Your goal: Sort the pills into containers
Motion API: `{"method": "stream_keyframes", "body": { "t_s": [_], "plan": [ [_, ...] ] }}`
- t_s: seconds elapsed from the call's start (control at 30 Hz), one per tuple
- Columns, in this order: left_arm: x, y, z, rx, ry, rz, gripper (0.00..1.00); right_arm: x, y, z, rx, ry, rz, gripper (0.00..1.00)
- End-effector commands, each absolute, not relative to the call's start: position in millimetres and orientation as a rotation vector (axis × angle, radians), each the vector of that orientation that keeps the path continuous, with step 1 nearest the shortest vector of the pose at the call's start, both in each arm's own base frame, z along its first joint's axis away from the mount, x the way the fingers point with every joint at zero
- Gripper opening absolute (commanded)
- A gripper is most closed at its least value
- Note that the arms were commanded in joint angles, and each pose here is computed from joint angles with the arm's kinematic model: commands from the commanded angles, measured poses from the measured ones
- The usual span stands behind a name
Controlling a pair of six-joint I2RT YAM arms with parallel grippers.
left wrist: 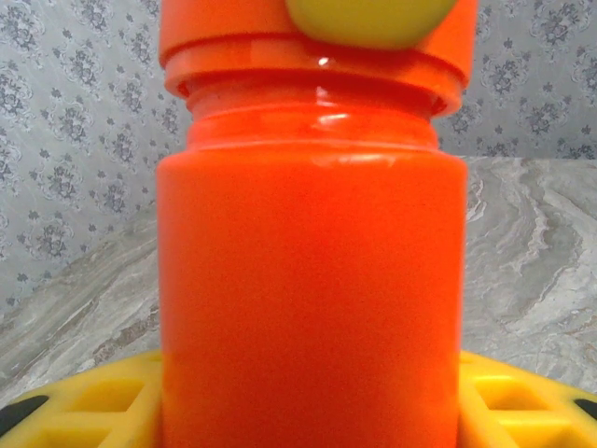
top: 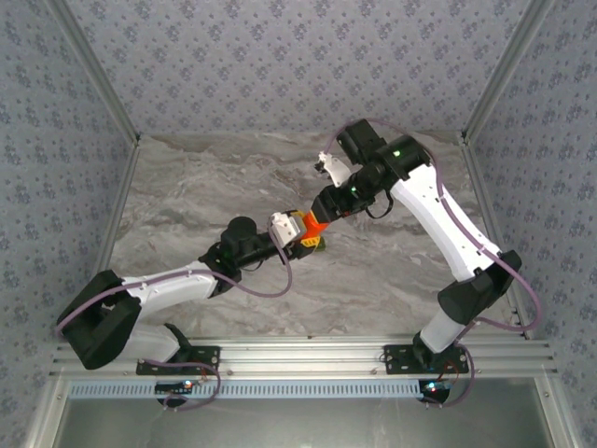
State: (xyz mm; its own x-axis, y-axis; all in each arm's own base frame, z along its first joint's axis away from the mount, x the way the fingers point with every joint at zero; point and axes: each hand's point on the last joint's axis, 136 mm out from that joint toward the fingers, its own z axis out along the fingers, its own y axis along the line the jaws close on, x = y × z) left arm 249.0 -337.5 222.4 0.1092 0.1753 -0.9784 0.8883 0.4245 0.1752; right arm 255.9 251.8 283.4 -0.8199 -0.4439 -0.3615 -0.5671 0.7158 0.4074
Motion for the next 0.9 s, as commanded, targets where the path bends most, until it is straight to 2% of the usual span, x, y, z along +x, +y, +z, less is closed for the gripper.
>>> {"method": "stream_keyframes", "body": {
  "t_s": [0.0,0.2,0.4,0.5,0.57,0.87],
  "plan": [
    [247,-340,268,0.992,1.252,-0.705,0.0,255,250,279,-0.777,2.712,0.783,0.35],
    [250,-344,273,1.0,1.245,-0.697,0.0,250,265,272,-0.818,2.734,0.857,0.35],
    [253,-345,272,0.992,1.254,-0.689,0.0,247,267,253,-0.807,2.812,0.773,0.37],
    [256,-342,270,0.971,1.272,-0.678,0.0,245,270,254,-0.742,2.82,0.822,0.42],
    [257,-341,269,0.96,1.274,-0.673,0.0,249,273,260,-0.667,2.798,0.869,0.5],
    [258,-339,265,0.947,1.29,-0.669,0.0,258,274,291,-0.554,2.692,0.98,0.72]
  ]
}}
